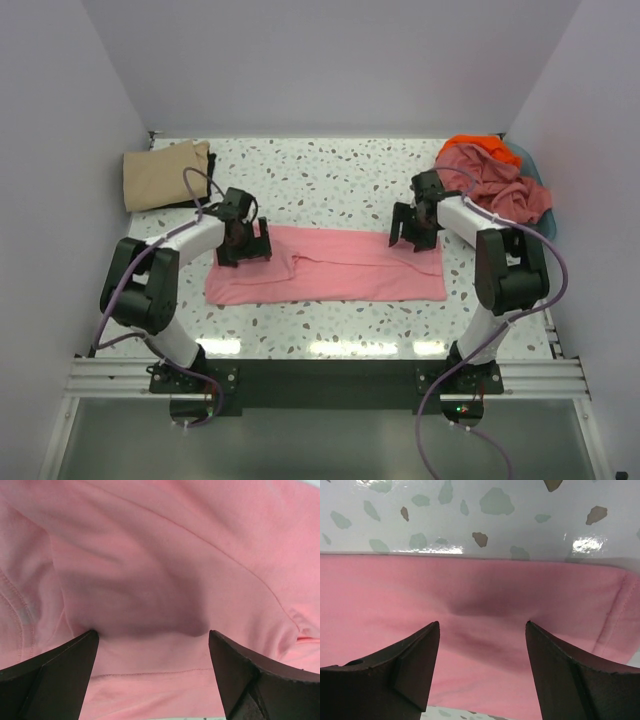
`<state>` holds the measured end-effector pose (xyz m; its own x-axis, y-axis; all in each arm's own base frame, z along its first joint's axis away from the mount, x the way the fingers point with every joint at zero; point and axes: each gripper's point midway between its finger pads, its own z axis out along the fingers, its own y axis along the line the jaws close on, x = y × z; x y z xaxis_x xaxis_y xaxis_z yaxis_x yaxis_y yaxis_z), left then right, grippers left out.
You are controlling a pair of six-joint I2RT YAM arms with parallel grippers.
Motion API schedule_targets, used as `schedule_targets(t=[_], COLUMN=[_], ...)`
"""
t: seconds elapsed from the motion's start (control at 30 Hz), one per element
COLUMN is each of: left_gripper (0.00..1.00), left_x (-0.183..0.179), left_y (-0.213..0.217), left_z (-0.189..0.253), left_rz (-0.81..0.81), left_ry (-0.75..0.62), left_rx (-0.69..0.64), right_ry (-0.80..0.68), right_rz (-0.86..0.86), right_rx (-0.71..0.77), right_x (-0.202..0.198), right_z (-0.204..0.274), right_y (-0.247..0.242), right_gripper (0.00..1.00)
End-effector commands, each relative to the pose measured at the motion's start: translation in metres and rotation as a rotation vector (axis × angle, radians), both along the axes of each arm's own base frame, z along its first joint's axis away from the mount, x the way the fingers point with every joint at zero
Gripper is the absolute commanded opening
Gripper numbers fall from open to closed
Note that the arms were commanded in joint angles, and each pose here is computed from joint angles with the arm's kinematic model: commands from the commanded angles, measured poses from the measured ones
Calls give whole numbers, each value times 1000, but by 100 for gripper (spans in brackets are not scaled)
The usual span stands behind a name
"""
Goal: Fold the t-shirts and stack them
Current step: Fold the tshirt
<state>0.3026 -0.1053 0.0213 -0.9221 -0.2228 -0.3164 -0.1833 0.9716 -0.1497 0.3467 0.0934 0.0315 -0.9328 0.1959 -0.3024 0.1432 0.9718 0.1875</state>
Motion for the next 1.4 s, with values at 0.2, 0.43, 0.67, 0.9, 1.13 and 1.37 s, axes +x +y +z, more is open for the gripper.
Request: schedule_targets(t=[0.2,0.43,0.67,0.9,1.13,1.37], left_gripper=[97,97,97,97,96,96], left_x=[61,115,177,229,278,319], left_y=[-7,-11,-31,-51,-76,-111], left_z=[-13,-24,-36,-41,-44,-20], left_rz=[-31,-67,-107,-136,-154,-210], left_ry=[-26,-31,-72,-144,-287,-462], left_rx=[51,115,101,68,-10,-124], right_ry=[144,199,242,290,320,313], right_rz=[-7,-61,-67,-23,25,109], right_rx=[-80,-118,-101,-82,-68,-49], right_x=[-38,-61,-88,-121,-142,-151], right_z=[-42,-31,-24,-29,-35,-26], right_y=[-18,-27,-22,8,40,77], right_gripper=[72,72,72,72,72,73])
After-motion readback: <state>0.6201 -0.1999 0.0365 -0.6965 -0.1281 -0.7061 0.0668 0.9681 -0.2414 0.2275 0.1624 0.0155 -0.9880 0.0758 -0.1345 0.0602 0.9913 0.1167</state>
